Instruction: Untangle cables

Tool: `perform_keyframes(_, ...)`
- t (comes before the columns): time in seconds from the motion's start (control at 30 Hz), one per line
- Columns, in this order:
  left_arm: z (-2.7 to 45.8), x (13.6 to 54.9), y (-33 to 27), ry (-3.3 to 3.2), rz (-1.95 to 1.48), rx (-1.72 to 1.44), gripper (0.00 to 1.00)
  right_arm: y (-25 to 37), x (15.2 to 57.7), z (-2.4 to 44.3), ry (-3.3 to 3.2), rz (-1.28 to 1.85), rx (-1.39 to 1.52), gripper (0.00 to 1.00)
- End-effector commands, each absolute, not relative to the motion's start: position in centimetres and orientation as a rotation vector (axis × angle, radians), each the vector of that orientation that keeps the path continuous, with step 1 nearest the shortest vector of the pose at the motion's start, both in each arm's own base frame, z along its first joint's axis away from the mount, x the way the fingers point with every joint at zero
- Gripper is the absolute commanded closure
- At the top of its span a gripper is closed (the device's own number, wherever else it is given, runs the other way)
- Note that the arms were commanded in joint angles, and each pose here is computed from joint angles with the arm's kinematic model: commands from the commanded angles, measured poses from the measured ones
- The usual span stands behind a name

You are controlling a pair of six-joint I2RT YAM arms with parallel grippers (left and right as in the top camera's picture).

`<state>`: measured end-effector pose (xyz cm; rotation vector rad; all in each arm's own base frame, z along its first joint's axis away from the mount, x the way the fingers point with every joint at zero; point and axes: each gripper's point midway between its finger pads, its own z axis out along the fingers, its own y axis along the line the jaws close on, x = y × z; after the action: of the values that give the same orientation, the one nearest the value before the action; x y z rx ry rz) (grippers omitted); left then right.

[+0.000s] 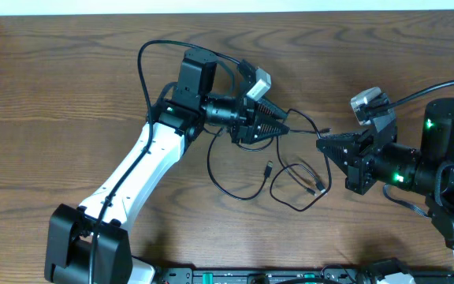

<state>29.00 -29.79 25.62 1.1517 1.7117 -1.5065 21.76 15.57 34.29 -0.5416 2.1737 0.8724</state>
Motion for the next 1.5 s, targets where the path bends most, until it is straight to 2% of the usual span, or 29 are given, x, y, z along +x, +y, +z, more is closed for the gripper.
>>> perform_keyframes(0.0,25.0,30.1,-29.8,1.738,-1.412,1.132,0.55,15.7,21.5,35.1,2.142,0.884,-0.563,0.99)
perform_keyframes(0.47,23.9,29.9,-32.4,1.77,-1.276,1.159,0.54,16.1,21.1,35.4,2.13,0.924,-0.582,0.99)
perform_keyframes(0.5,23.9,29.8,-32.5,1.769,-1.277,1.162,0.62,16.1,21.1,35.4,2.132,0.921,-0.581,0.99)
perform_keyframes(0.53,23.9,29.8,-32.5,1.769,-1.279,1.162,0.81,16.0,21.1,35.3,2.134,0.919,-0.579,0.99)
perform_keyframes(0.57,23.8,29.8,-32.5,1.771,-1.28,1.161,0.92,16.0,21.2,35.3,2.135,0.915,-0.577,0.99)
perform_keyframes(0.93,25.6,30.6,-30.7,1.798,-1.313,1.064,0.92,13.2,22.5,32.9,2.256,0.686,-0.457,0.97)
perform_keyframes(0.97,26.0,30.5,-30.6,1.791,-1.312,1.062,0.92,13.0,22.6,32.7,2.267,0.674,-0.451,0.89)
perform_keyframes(1.0,26.4,30.3,-30.5,1.783,-1.31,1.061,0.92,13.0,22.6,32.5,2.276,0.674,-0.449,0.75)
perform_keyframes(1.07,27.3,30.0,-30.4,1.769,-1.311,1.056,0.92,13.1,22.8,32.3,2.284,0.675,-0.448,0.46)
perform_keyframes(1.1,27.8,29.8,-30.3,1.764,-1.314,1.051,0.92,13.1,22.9,32.2,2.29,0.676,-0.448,0.26)
perform_keyframes(1.33,30.1,28.7,-29.8,1.732,-1.315,1.037,0.92,14.5,23.9,30.2,2.337,0.724,-0.573,0.01)
perform_keyframes(1.47,30.9,27.9,-29.4,1.725,-1.312,1.038,0.93,14.8,25.2,28.1,2.378,0.696,-0.683,0.01)
